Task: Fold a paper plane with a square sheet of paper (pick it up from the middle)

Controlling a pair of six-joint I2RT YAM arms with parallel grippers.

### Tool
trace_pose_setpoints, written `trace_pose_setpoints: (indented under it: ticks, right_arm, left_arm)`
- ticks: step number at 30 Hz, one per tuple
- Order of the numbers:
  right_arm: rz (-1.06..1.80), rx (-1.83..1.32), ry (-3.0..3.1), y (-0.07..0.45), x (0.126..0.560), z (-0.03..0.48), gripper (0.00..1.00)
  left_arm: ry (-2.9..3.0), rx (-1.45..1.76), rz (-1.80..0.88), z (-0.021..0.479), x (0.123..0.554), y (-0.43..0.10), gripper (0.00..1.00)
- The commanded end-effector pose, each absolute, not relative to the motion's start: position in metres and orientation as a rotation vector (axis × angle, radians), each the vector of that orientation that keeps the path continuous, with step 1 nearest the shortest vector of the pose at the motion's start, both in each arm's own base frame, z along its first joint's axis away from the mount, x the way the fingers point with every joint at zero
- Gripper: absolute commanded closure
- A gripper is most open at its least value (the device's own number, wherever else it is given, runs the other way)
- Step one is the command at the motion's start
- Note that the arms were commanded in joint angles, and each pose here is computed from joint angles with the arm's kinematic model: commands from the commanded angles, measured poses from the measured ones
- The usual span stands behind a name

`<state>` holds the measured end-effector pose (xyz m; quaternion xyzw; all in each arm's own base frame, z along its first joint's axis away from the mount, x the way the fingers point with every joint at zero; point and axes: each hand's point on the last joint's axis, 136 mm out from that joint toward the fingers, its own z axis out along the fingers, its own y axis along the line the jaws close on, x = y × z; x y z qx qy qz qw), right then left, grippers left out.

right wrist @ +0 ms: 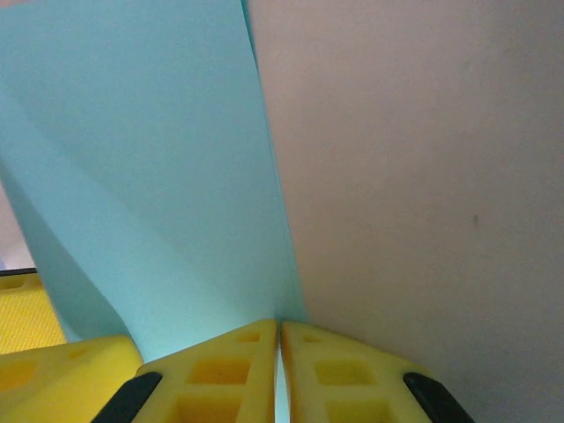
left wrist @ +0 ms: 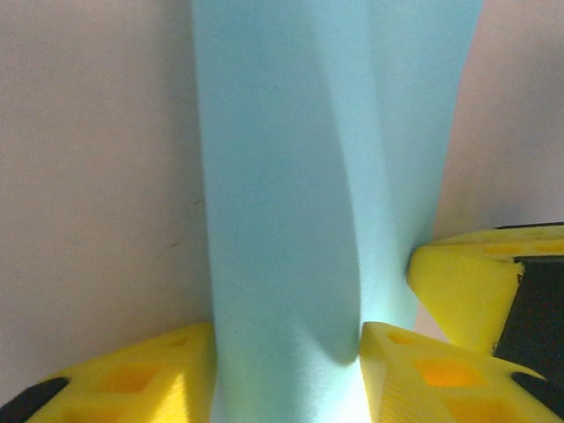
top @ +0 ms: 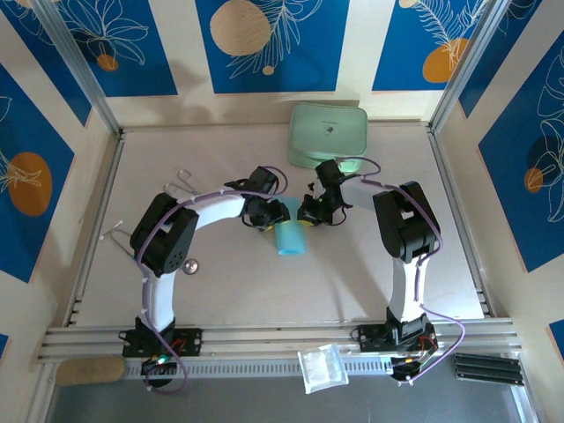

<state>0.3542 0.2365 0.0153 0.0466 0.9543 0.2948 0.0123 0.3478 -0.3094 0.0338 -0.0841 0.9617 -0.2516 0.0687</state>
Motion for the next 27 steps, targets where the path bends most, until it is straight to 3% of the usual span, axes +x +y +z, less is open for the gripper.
trace_pose_setpoints:
  ticks: [1,9,16,21,27]
  right_arm:
    - [0.795,0.184,3.086,0.223,0.338,-0.010,0.86]
    - [0.873,0.198,3.056,0.230,0.342,-0.002,0.84]
    - [1.086,0.228,2.909,0.245,0.364,0.049,0.73]
    - [1.098,0.295,2.802,0.229,0.376,0.075,0.66]
    - [0.992,0.403,2.767,0.195,0.378,0.073,0.65]
  left_arm:
    - [2.922,-0.281,-0.710,0.040,0.342,-0.300,0.51]
    - [2.983,-0.296,-0.688,0.021,0.332,-0.298,0.50]
    - [3.055,-0.301,-0.535,0.003,0.323,-0.286,0.54]
    - [3.088,-0.307,-0.472,-0.008,0.318,-0.283,0.54]
    - [3.119,-0.340,-0.375,-0.019,0.313,-0.276,0.52]
